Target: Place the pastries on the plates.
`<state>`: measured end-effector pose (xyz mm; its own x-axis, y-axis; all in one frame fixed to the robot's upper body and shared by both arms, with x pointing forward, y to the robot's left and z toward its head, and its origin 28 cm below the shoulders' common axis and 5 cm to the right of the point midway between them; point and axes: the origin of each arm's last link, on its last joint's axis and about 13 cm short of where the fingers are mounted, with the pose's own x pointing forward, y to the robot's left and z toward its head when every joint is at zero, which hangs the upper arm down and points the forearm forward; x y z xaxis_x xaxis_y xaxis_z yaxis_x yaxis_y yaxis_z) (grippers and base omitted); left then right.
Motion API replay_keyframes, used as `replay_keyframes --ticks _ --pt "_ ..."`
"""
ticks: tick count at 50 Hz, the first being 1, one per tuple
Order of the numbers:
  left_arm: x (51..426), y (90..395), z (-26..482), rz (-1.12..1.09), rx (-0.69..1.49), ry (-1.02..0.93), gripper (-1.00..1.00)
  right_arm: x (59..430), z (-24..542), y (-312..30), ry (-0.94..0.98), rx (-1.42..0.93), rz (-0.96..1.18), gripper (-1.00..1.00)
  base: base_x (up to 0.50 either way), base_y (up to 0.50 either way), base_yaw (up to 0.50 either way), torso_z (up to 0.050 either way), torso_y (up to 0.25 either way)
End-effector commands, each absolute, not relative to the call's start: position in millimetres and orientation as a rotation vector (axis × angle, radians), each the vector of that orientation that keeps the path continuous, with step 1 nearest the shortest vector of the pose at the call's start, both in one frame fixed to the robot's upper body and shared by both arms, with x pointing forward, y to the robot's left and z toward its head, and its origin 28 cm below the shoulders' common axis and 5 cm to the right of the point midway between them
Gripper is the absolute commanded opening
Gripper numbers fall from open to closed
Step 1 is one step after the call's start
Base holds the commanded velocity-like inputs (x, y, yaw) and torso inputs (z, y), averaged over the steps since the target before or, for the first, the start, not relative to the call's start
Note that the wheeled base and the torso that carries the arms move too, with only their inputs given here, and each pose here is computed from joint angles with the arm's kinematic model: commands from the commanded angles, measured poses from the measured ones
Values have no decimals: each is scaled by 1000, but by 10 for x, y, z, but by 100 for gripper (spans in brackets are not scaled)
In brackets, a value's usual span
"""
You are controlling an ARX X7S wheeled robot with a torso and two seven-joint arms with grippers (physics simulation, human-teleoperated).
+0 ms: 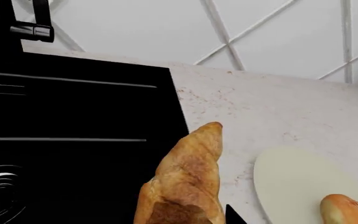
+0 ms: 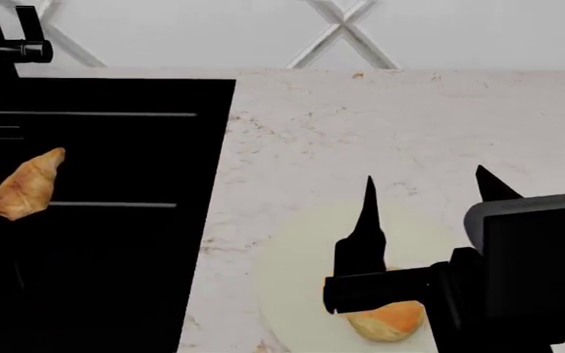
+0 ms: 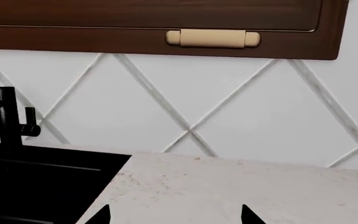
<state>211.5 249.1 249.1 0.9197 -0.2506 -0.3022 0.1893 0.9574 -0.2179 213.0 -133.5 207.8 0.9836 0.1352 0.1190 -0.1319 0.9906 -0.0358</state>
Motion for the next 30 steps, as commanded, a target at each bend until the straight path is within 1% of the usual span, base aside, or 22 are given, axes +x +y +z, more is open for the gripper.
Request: replay_keyframes --ticks 1,30 --pt "2112 2488 2479 -220 -202 342 -100 2129 2073 -1336 -122 -40 141 100 0 500 0 0 0" --pt "2173 2501 2487 -222 -202 343 -100 2194 2061 -1303 -117 -44 152 100 0 500 0 0 0"
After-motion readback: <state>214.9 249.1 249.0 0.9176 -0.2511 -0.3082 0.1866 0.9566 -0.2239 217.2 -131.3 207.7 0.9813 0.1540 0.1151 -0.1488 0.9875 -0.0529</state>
